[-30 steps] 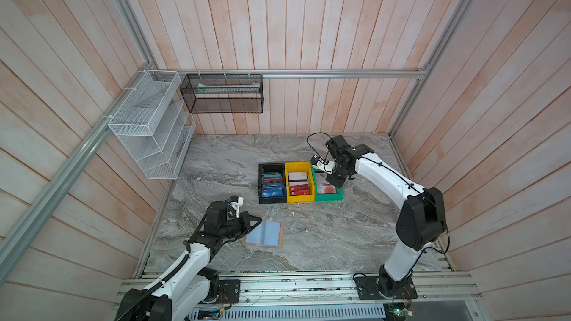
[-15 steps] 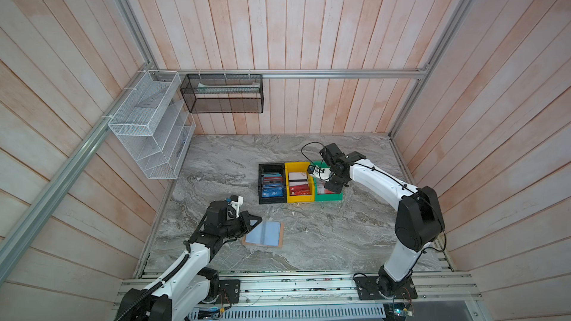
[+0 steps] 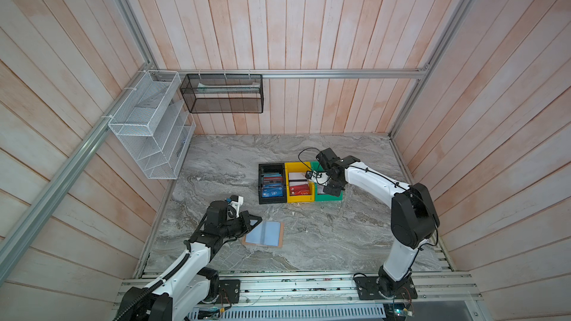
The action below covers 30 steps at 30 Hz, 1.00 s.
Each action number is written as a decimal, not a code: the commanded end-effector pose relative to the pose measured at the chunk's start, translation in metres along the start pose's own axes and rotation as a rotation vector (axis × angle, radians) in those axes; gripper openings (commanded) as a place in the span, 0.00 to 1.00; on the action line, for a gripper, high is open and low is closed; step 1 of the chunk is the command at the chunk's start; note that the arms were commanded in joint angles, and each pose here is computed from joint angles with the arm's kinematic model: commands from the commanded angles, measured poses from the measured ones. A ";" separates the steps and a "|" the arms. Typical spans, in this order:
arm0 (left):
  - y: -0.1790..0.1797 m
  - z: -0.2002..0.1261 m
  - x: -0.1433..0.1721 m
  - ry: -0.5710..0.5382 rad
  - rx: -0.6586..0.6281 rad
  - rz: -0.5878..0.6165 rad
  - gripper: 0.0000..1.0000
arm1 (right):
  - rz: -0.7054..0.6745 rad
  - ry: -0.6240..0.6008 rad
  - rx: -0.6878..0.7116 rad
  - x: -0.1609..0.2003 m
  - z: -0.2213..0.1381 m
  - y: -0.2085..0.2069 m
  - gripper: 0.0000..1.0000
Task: Take the credit cards out of the card holder
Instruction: Place the credit card in the storage box.
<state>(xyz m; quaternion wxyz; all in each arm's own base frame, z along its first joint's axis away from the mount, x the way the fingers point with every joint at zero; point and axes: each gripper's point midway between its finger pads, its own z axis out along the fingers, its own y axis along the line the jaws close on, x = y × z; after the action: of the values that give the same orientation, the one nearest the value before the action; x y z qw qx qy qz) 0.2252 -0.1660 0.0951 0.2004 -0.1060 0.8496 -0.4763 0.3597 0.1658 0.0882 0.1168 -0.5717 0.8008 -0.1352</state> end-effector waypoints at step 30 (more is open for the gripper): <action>0.004 0.001 -0.002 -0.014 -0.008 0.005 0.00 | -0.074 0.019 0.046 0.003 0.008 0.016 0.00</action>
<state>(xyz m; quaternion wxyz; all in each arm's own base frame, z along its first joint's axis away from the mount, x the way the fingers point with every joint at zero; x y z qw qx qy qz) 0.2259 -0.1651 0.0932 0.1988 -0.1104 0.8506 -0.4740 0.3501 0.1714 0.0702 0.1157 -0.5935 0.7820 -0.1514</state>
